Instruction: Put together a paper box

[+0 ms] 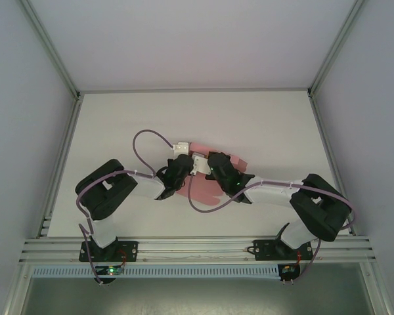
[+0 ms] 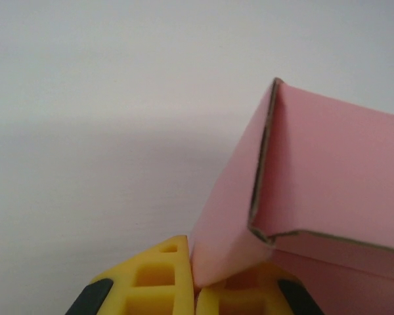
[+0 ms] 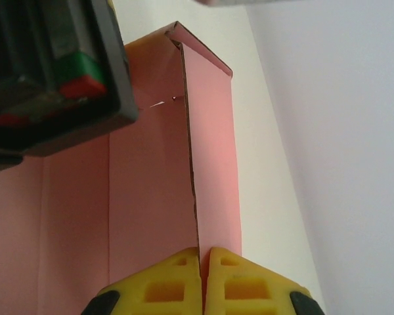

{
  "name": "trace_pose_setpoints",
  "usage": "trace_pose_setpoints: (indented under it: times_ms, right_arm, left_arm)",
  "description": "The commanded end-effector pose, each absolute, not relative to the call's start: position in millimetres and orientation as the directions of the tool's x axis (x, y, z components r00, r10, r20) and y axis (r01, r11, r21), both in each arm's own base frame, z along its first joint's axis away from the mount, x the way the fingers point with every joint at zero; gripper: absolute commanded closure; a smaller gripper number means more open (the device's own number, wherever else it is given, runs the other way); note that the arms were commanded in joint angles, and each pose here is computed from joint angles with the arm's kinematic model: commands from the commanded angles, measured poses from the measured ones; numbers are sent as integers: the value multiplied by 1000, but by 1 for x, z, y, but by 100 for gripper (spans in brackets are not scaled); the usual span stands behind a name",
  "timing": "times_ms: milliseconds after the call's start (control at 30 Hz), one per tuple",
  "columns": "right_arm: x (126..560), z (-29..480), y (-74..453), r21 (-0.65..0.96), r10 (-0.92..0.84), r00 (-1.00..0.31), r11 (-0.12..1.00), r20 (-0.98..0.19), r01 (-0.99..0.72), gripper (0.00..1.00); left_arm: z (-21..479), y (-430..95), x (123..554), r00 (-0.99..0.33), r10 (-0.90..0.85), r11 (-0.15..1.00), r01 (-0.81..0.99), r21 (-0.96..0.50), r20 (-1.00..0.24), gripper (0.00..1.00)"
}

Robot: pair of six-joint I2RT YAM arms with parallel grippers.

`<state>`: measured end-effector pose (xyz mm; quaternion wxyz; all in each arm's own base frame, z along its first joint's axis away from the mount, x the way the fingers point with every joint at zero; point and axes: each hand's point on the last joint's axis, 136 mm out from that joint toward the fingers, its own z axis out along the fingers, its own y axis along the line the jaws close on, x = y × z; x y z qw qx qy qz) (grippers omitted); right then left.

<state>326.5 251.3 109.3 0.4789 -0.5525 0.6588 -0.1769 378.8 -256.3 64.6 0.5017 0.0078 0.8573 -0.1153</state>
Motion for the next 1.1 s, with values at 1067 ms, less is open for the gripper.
trace_pose_setpoints:
  times_ms: [1067]
  right_arm:
    - [356, 117, 218, -891, -975, 38, 185, -220, -414, 67]
  left_arm:
    - [51, -267, 368, -419, 106, 935, 351, -54, -902, 100]
